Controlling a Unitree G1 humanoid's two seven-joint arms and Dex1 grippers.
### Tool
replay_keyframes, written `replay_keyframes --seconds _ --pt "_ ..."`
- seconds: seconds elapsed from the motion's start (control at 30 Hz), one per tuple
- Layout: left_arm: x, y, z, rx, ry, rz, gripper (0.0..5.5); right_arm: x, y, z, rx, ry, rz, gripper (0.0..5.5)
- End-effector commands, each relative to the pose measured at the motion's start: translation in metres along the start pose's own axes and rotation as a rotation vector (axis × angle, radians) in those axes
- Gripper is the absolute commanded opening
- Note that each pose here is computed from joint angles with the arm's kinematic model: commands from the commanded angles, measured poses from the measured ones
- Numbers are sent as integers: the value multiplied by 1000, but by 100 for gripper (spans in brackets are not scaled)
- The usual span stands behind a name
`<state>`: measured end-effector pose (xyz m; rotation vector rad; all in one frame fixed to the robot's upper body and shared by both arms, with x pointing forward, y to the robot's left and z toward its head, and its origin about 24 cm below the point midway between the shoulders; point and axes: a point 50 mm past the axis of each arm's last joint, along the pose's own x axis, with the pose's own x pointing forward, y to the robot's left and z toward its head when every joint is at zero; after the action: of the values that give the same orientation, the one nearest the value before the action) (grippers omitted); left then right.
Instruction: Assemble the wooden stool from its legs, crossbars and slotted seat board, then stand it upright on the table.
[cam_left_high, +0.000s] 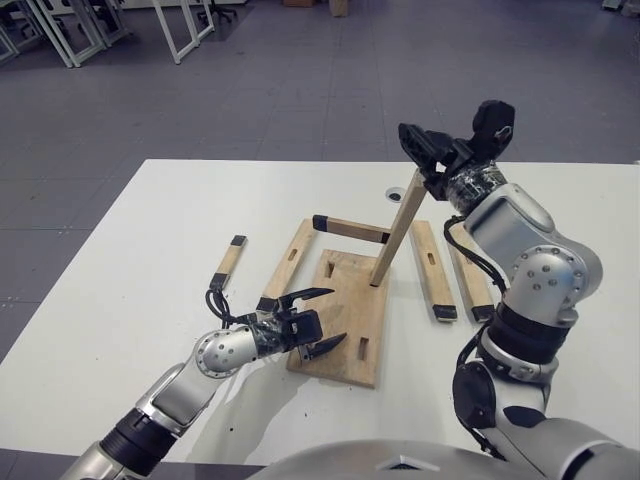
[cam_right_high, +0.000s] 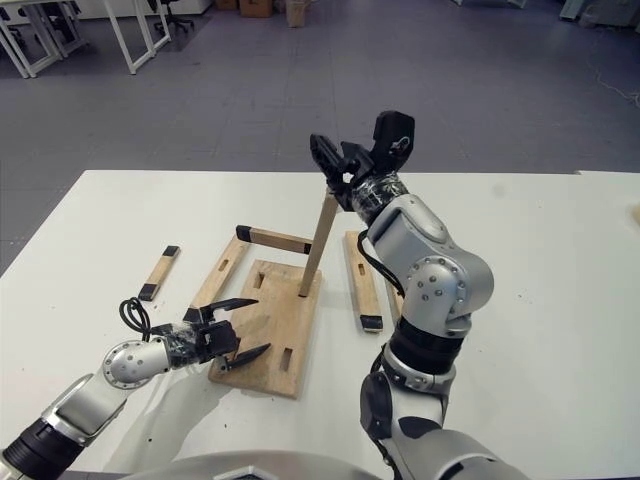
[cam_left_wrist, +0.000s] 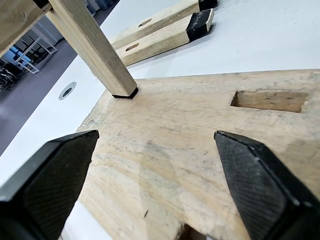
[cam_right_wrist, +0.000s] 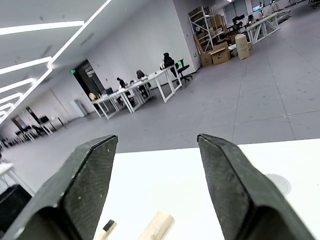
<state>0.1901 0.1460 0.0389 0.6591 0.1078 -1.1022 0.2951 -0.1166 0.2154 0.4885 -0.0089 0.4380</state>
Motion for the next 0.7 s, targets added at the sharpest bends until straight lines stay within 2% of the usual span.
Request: replay_keyframes --seconds 0.03,0.1,0.17,0.27,0.33,0.4,0.47,0.57,0.7 --pt "-17 -70 -65 -265 401 -162 429 -15 8 67 -53 -288 10 293" --pt "-14 -61 -52 -360 286 -58 429 -30 -8 54 -122 -248 -82 293" --pt "-16 -33 -25 -411 102 109 429 -56 -36 23 -210 -131 -246 293" --pt "-28 -2 4 -391 -26 269 429 -106 -67 -33 -421 172 -426 293" --pt "-36 7 8 -460 -64 306 429 -130 -66 -68 -455 375 -387 293" --pt "-48 15 5 -543 -55 327 429 -142 -54 -90 -506 514 -263 293" --pt "-58 19 -1 -515 -8 381 429 -145 -46 -101 -551 588 -162 293" --pt "-69 9 -14 -397 127 423 429 -149 -46 -109 -577 645 -105 293" --pt "-75 -20 -37 -155 340 276 429 -148 -45 -108 -592 654 -78 293"
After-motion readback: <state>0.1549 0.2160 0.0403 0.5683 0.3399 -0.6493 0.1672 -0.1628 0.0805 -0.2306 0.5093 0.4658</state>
